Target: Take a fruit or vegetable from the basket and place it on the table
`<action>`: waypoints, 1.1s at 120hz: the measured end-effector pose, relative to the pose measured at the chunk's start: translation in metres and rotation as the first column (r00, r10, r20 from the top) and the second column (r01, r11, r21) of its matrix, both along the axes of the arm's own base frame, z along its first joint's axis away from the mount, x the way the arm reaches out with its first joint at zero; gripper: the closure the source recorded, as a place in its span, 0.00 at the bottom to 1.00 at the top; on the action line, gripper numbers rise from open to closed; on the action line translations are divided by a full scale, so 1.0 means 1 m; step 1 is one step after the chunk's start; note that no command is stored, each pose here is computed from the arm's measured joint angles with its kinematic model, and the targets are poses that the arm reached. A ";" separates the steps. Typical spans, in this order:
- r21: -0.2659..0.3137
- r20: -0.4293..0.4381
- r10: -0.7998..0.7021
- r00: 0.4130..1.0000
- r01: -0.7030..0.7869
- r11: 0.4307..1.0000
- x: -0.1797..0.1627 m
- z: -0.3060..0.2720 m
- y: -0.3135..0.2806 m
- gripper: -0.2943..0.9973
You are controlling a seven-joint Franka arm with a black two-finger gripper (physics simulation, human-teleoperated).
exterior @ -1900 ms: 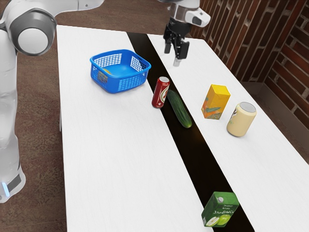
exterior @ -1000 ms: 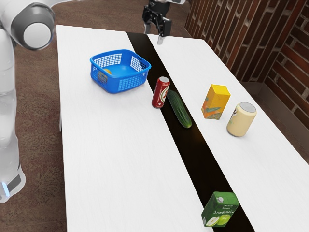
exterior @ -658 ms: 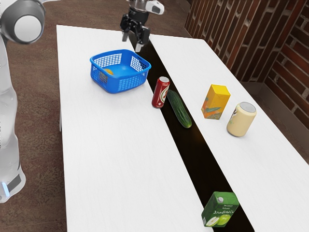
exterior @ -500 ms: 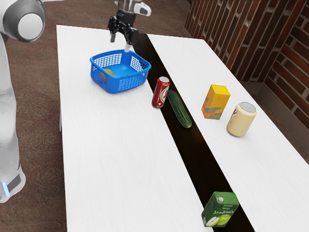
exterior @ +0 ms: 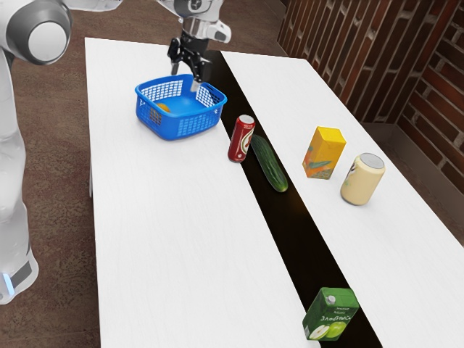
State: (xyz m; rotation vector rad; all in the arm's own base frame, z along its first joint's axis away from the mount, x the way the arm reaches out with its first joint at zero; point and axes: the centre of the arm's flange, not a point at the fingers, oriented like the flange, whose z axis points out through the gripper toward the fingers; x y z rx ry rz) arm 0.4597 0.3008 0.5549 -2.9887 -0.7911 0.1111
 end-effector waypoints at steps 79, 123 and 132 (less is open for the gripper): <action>-0.024 0.013 0.080 0.997 -0.079 0.997 -0.045 -0.032 0.036 0.23; -0.023 0.036 0.080 0.996 -0.079 0.997 -0.049 -0.057 0.035 0.23; -0.022 0.040 0.079 0.996 -0.079 0.997 -0.049 -0.060 0.035 0.23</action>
